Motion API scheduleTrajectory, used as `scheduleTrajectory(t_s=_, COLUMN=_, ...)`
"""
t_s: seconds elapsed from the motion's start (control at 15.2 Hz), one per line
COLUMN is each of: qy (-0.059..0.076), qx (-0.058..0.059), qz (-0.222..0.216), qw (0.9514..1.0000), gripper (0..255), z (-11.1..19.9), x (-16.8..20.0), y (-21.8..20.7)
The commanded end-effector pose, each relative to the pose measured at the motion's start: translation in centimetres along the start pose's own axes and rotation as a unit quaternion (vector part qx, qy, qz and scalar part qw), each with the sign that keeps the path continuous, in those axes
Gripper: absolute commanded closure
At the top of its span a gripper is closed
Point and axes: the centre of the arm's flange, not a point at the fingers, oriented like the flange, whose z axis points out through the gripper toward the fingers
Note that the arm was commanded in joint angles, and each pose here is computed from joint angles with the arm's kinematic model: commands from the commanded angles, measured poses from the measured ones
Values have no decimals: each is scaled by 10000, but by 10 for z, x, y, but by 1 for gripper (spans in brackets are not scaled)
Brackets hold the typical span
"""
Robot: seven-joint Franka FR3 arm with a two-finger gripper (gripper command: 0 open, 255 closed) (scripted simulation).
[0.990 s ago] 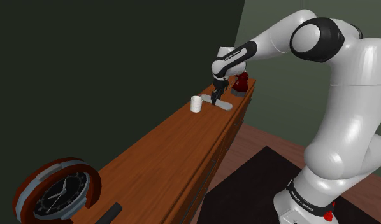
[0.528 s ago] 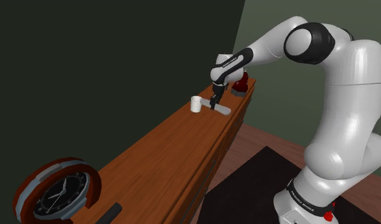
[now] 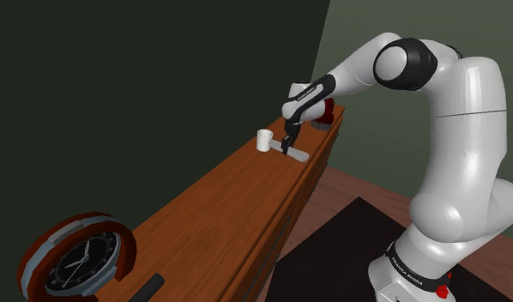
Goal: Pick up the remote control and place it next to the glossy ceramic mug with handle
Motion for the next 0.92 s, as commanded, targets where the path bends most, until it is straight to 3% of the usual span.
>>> scheduleTrajectory(t_s=0.0, qy=3, qx=-2, qz=0, qw=10000, gripper=255, z=11, x=0, y=0)
scheduleTrajectory(t_s=0.86, qy=3, qx=-2, qz=0, qw=10000, gripper=255, z=73, x=0, y=-1)
